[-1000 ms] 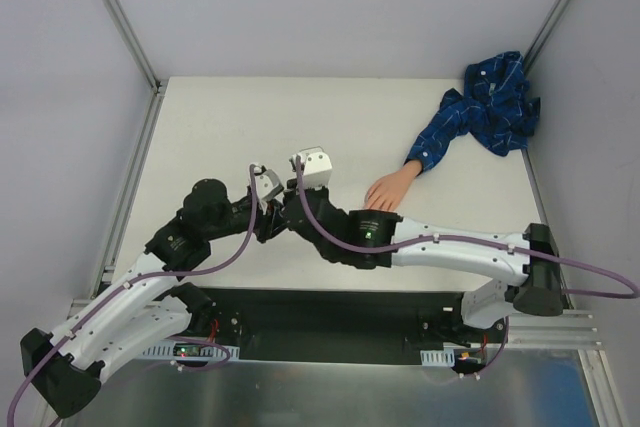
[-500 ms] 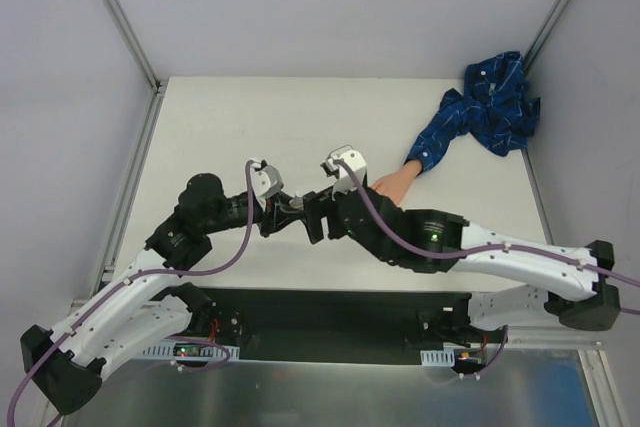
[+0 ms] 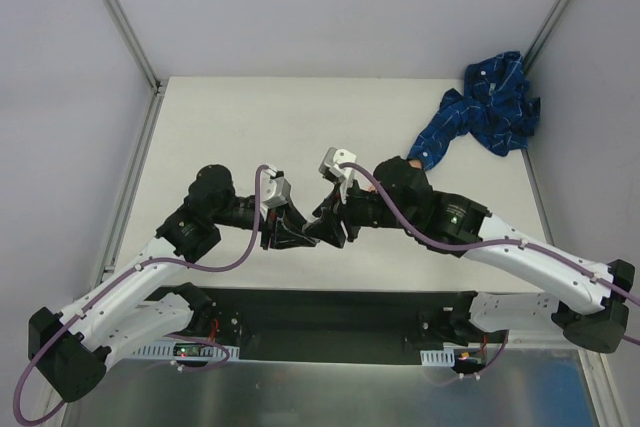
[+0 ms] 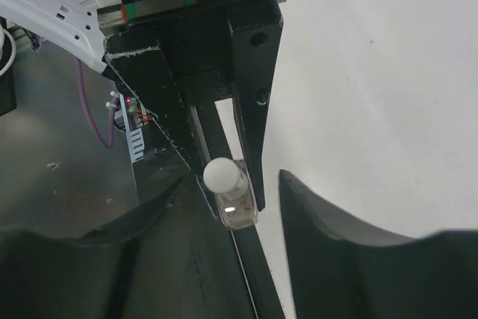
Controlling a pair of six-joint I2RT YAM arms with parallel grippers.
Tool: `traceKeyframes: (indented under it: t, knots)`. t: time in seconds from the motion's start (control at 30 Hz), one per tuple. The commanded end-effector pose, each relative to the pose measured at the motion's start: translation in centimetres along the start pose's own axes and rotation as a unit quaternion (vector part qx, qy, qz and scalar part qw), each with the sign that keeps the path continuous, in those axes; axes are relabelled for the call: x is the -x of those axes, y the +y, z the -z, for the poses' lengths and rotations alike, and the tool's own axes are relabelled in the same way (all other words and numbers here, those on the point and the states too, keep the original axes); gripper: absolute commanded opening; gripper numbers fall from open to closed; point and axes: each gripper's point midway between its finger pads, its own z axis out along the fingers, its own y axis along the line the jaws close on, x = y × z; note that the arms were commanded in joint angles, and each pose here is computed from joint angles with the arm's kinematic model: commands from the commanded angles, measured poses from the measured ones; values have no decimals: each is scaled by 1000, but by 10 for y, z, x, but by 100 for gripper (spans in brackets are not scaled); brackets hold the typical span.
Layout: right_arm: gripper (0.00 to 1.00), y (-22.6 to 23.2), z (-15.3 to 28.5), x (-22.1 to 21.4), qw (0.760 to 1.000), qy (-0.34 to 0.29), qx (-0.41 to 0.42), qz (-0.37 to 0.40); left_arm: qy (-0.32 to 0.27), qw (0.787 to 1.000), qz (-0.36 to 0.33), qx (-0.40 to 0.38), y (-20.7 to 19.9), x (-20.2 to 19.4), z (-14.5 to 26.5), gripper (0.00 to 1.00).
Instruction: Paint the nails
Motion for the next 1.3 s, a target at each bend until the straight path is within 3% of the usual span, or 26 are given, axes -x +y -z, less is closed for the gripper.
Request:
traceKeyframes:
  t: [0.0, 0.23, 0.57, 1.03, 1.13, 1.23, 1.27]
  knots:
    - [43, 19, 3, 31, 997, -36, 59, 24, -21, 998, -39, -45, -17, 22, 0, 0]
    - [40, 16, 3, 33, 997, -36, 61, 20, -20, 998, -41, -52, -19, 22, 0, 0]
    - [1, 25, 0, 19, 994, 4, 113, 2, -23, 998, -47, -41, -17, 24, 0, 0]
    - [1, 19, 0, -18, 992, 23, 119, 34, -40, 997, -64, 8, -8, 34, 5, 0]
    - [0, 12, -6, -26, 995, 25, 99, 18, -49, 994, -72, 62, 8, 37, 10, 0]
    - [1, 0, -18, -36, 999, 30, 42, -10, -48, 981, -83, 167, 40, 38, 22, 0]
    - [0, -28, -22, -38, 998, 27, -54, -15, -44, 976, -89, 193, 48, 36, 27, 0]
